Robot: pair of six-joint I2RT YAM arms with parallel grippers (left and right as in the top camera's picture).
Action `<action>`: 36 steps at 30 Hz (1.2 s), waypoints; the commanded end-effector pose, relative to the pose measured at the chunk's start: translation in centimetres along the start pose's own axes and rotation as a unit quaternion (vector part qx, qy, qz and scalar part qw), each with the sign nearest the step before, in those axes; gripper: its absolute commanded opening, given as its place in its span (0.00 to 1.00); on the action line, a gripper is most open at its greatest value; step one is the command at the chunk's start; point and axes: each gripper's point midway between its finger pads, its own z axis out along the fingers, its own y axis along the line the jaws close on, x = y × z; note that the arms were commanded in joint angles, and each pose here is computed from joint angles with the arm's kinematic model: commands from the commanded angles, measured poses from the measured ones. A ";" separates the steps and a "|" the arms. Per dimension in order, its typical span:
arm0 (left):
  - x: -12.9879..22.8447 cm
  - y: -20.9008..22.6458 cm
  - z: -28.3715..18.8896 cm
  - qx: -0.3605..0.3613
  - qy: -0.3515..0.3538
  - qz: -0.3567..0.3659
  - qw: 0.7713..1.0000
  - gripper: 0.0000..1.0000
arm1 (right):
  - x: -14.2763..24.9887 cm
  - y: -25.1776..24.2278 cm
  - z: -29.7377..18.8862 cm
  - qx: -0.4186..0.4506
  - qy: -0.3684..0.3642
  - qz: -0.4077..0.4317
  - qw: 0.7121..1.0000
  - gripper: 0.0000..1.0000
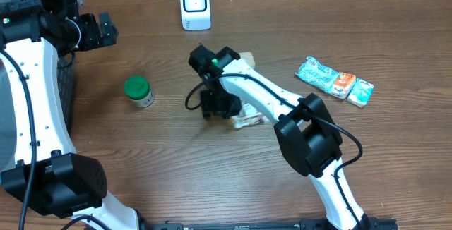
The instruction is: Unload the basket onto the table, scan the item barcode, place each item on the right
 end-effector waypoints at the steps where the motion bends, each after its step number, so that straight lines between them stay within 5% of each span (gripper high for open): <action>1: -0.5 -0.3 -0.8 0.003 -0.013 0.001 1.000 0.99 | -1.1 -5.7 -1.1 0.116 -0.029 0.026 0.992 0.55; 10: -0.5 -0.3 -0.8 0.003 -0.013 0.001 1.000 1.00 | -5.1 -14.4 -4.8 0.277 -0.095 -0.007 0.956 0.55; 17: -0.5 -0.3 -0.8 0.003 -0.013 0.001 1.000 0.99 | -10.2 -12.1 -11.2 0.118 -0.227 0.028 0.966 0.54; 28: -0.5 -0.3 -0.8 0.003 -0.013 0.001 1.000 0.99 | -12.6 -12.0 -11.3 -0.048 -0.224 0.057 0.972 0.54; 33: -0.5 -0.3 -0.8 0.003 -0.013 0.001 1.000 1.00 | -13.0 -11.9 -10.8 -0.082 -0.221 0.208 0.949 0.54; 36: -0.5 -0.3 -0.8 0.003 -0.013 0.001 1.000 1.00 | -13.1 -10.9 -9.6 -0.094 -0.218 0.224 0.945 0.54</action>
